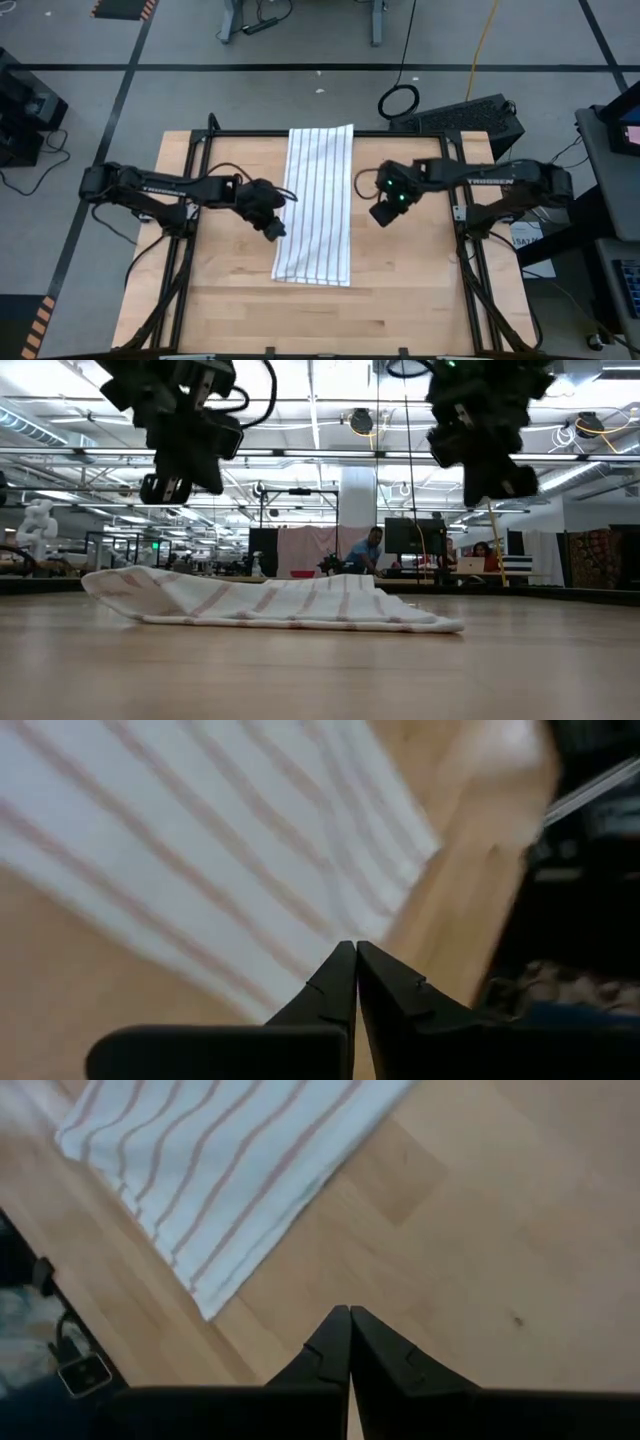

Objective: Roll towel into tight, uniform cylinder
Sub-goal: Fold the white brown kitchen towel

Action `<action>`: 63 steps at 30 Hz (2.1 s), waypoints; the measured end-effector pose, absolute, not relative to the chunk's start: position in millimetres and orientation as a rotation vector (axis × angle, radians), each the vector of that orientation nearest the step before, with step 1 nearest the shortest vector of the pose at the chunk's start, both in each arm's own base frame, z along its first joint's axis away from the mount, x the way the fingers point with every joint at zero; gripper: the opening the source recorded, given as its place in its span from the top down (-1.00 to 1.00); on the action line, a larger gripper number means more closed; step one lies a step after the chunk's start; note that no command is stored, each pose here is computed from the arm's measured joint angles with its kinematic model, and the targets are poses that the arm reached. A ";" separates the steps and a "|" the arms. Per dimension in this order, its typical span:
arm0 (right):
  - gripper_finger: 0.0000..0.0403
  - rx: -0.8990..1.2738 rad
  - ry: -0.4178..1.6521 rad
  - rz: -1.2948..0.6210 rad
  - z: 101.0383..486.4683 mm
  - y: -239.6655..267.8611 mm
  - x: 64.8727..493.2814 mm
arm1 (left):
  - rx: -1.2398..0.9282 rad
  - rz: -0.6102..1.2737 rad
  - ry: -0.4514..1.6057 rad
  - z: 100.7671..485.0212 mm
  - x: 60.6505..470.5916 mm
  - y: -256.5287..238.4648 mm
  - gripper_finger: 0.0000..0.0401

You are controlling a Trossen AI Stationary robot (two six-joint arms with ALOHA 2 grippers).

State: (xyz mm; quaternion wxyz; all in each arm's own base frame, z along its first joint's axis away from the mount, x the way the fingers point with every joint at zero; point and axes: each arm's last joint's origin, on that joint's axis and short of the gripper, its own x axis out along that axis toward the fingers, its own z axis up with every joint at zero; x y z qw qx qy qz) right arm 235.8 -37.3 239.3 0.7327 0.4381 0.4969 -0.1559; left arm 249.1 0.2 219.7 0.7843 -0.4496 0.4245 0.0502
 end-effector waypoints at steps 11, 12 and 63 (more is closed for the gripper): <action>1.00 1.141 1.097 -0.339 206.8 -2.1 230.1 | -1.115 0.217 0.891 222.1 246.0 -61.3 0.67; 1.00 1.143 1.100 -0.338 205.3 1.1 231.6 | -1.128 0.245 0.907 220.7 243.3 -66.0 0.64; 0.42 1.652 0.751 -0.524 167.6 111.3 283.5 | -0.786 0.256 0.919 210.9 212.2 -124.4 0.60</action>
